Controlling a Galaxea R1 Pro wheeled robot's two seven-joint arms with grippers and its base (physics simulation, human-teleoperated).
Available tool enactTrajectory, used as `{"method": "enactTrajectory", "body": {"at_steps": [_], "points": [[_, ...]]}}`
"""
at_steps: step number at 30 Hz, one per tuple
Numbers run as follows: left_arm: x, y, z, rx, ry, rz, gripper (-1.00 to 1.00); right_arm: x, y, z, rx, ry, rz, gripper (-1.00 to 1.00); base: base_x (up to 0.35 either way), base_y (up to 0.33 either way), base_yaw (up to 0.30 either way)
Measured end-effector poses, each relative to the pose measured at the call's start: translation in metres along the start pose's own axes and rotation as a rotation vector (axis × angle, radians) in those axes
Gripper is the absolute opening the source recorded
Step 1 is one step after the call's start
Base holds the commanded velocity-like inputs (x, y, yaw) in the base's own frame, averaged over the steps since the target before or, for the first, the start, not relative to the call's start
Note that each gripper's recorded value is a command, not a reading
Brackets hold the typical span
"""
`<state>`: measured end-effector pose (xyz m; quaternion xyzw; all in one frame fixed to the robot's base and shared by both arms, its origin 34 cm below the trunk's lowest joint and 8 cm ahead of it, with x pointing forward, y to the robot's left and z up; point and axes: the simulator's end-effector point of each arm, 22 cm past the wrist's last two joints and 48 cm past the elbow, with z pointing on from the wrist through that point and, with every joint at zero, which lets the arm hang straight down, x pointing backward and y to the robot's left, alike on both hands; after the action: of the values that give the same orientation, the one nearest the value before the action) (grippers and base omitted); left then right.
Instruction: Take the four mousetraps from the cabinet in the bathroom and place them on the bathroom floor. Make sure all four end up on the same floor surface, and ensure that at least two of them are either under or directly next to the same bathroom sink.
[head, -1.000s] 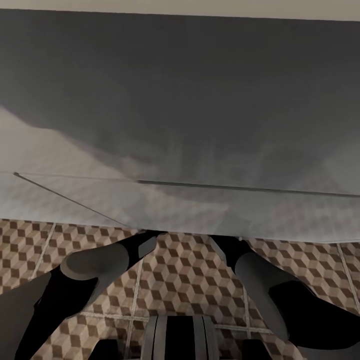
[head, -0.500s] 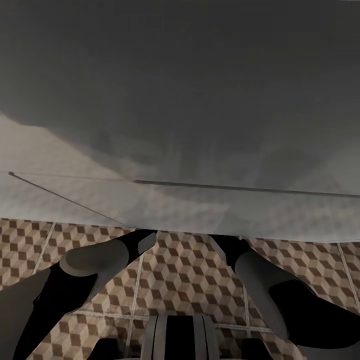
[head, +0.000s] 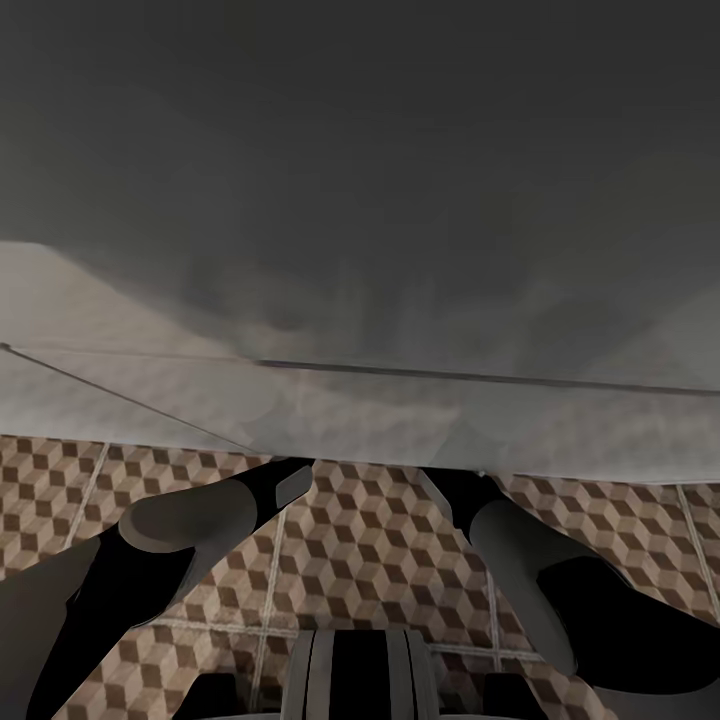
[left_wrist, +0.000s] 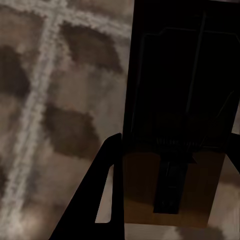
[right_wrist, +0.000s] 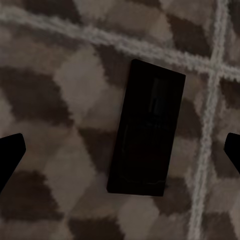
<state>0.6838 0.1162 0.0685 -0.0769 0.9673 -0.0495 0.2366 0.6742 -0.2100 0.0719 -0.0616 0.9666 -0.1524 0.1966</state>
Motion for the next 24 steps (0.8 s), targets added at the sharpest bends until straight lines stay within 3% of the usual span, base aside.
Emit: {"method": "enactTrajectory", "body": {"at_steps": [24], "points": [[0.021,0.004,0.010,-0.006,0.031,-0.002,-1.00,0.001,0.003,0.011,-0.001,0.006,-0.002,1.00,0.000,0.000,0.000]]}}
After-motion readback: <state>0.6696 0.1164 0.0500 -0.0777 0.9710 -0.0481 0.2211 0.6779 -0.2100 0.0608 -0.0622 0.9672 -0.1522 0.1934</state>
